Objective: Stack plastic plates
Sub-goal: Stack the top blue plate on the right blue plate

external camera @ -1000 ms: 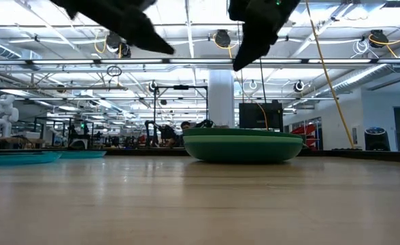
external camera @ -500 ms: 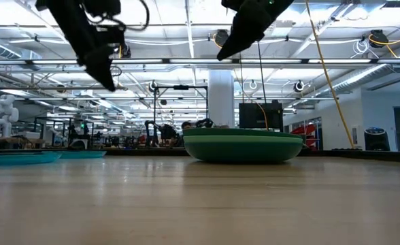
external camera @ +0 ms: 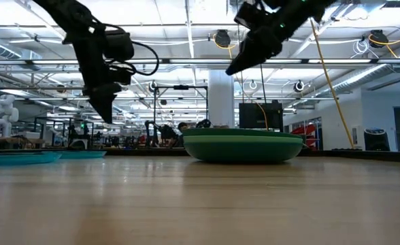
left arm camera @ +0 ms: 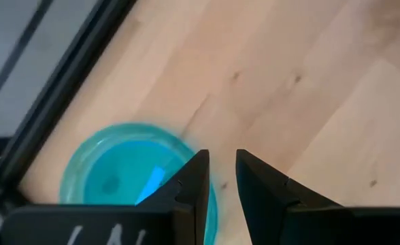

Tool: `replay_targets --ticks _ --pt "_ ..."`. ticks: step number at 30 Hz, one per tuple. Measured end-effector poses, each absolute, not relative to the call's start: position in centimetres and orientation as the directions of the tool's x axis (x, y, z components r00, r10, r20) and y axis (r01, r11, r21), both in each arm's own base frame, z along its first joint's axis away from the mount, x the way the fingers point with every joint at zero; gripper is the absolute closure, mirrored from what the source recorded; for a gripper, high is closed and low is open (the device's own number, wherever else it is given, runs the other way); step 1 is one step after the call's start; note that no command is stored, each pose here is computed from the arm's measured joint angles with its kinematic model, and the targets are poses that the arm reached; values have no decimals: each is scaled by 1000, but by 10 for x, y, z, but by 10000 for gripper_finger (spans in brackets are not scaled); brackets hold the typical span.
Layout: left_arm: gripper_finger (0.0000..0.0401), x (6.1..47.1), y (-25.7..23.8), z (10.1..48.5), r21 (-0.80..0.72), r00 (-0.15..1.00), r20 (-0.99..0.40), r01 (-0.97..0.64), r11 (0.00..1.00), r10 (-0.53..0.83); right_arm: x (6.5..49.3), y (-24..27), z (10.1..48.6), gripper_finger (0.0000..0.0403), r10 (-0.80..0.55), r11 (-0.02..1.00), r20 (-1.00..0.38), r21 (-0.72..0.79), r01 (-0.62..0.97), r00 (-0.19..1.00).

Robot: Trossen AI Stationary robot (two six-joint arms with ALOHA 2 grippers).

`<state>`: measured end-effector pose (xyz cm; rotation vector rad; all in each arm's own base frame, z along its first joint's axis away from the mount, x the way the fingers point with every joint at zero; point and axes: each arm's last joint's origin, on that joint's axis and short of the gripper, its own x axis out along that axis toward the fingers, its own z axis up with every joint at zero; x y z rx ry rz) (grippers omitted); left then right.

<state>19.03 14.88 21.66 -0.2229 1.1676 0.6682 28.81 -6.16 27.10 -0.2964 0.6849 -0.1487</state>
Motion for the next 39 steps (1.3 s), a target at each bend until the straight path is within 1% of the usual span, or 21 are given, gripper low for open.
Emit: replay_targets --ticks 4,7,8,10,13,16,19,27,30,34,37,39 --pt "321 193 156 213 120 321 -888 -531 839 329 266 -68 272 291 -214 939 -507 -343 32 835" --pt "321 193 158 205 55 400 -866 -519 853 299 252 -74 287 291 -255 930 -380 -347 118 889" --pt "321 190 158 201 40 394 -872 -534 844 290 248 -75 289 291 -249 934 -350 -335 127 903" --pt "321 183 157 191 34 341 -895 -590 806 287 242 -76 292 291 -215 939 -287 -322 118 933" --pt "321 173 157 182 73 232 -914 -711 699 332 236 -75 287 291 -162 942 -292 -331 60 942" --pt "320 168 154 177 74 172 -928 -784 616 331 235 -77 286 291 -179 935 -291 -346 71 940" --pt "320 170 152 177 58 176 -928 -804 592 329 236 -80 286 291 -195 932 -281 -351 89 940" --pt "315 172 152 177 58 184 -922 -804 591 341 235 -81 286 291 -200 934 -288 -345 93 937" --pt "299 172 152 177 59 183 -922 -804 592 340 235 -81 286 291 -199 934 -287 -345 92 937" --pt "257 171 151 176 64 168 -929 -803 592 330 235 -81 286 291 -199 934 -287 -344 93 937" --pt "221 172 153 170 102 121 -935 -808 580 333 235 -81 286 291 -199 934 -287 -345 93 937" --pt "206 173 155 163 125 86 -938 -819 559 336 235 -81 286 291 -199 934 -287 -345 93 937"
